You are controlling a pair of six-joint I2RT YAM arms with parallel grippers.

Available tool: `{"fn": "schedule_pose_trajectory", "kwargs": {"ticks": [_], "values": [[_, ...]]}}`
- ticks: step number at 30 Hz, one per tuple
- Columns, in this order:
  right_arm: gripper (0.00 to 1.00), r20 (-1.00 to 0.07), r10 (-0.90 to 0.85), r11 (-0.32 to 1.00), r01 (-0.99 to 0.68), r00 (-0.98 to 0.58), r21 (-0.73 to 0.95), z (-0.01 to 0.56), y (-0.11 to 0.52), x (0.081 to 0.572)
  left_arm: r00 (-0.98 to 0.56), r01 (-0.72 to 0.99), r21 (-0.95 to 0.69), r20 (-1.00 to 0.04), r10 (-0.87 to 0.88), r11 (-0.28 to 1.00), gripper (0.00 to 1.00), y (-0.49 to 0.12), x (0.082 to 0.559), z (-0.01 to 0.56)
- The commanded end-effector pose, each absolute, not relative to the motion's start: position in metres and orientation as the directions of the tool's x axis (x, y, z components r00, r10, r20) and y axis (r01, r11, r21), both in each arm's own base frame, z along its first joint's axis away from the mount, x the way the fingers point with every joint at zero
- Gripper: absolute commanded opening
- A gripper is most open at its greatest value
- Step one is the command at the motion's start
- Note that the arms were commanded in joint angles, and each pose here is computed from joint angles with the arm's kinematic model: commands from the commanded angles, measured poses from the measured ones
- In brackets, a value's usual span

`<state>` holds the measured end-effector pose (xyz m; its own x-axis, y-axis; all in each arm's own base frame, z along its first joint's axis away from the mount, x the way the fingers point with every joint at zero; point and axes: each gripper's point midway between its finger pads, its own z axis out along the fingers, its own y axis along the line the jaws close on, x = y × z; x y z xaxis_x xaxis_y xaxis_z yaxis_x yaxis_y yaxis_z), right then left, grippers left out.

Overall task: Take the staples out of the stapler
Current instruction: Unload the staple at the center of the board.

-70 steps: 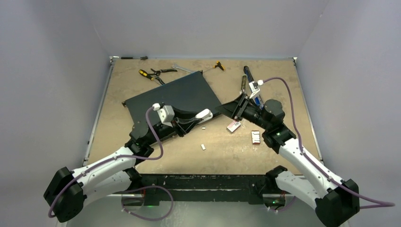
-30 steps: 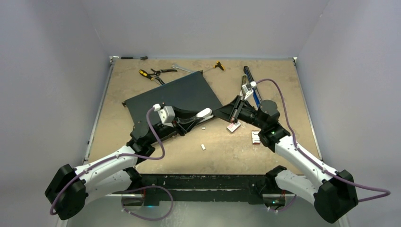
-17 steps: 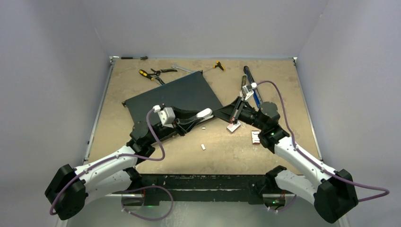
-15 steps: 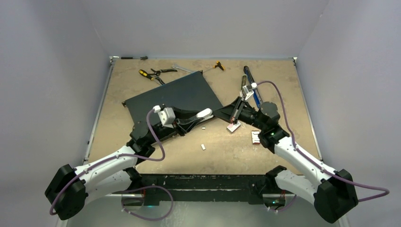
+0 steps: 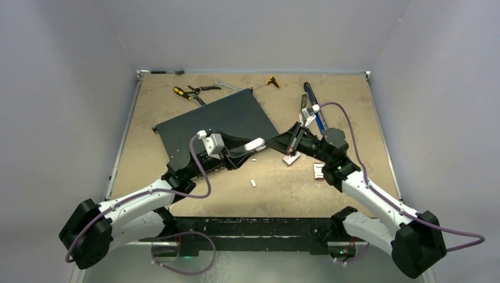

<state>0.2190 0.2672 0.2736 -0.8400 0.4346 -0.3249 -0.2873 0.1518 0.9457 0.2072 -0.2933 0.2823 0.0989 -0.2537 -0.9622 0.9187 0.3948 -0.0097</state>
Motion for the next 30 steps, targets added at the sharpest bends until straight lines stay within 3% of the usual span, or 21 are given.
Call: {"fn": "schedule_pose_trajectory", "kwargs": {"ticks": [1, 2, 4, 26, 30], "values": [[0.0, -0.383, 0.396, 0.115, -0.368, -0.835, 0.923, 0.294, 0.271, 0.206, 0.116, 0.928, 0.007, -0.956, -0.269, 0.372, 0.49, -0.299, 0.207, 0.296], [0.0, -0.385, 0.395, 0.121, -0.369, -0.834, 0.922, 0.293, 0.271, 0.207, 0.117, 0.927, 0.008, -0.956, -0.27, 0.374, 0.56, -0.299, 0.207, 0.297], [0.0, -0.388, 0.392, 0.127, -0.369, -0.834, 0.921, 0.291, 0.272, 0.207, 0.114, 0.926, 0.006, -0.957, -0.265, 0.377, 0.6, -0.299, 0.208, 0.296], [0.0, -0.444, 0.38, 0.242, -0.376, -0.812, 0.895, 0.277, 0.269, 0.217, 0.065, 0.94, -0.008, -0.977, -0.201, 0.342, 0.57, -0.315, 0.215, 0.281], [0.0, -0.448, 0.376, 0.248, -0.378, -0.811, 0.892, 0.276, 0.27, 0.219, 0.07, 0.938, -0.001, -0.979, -0.192, 0.346, 0.42, -0.316, 0.217, 0.282]]}}
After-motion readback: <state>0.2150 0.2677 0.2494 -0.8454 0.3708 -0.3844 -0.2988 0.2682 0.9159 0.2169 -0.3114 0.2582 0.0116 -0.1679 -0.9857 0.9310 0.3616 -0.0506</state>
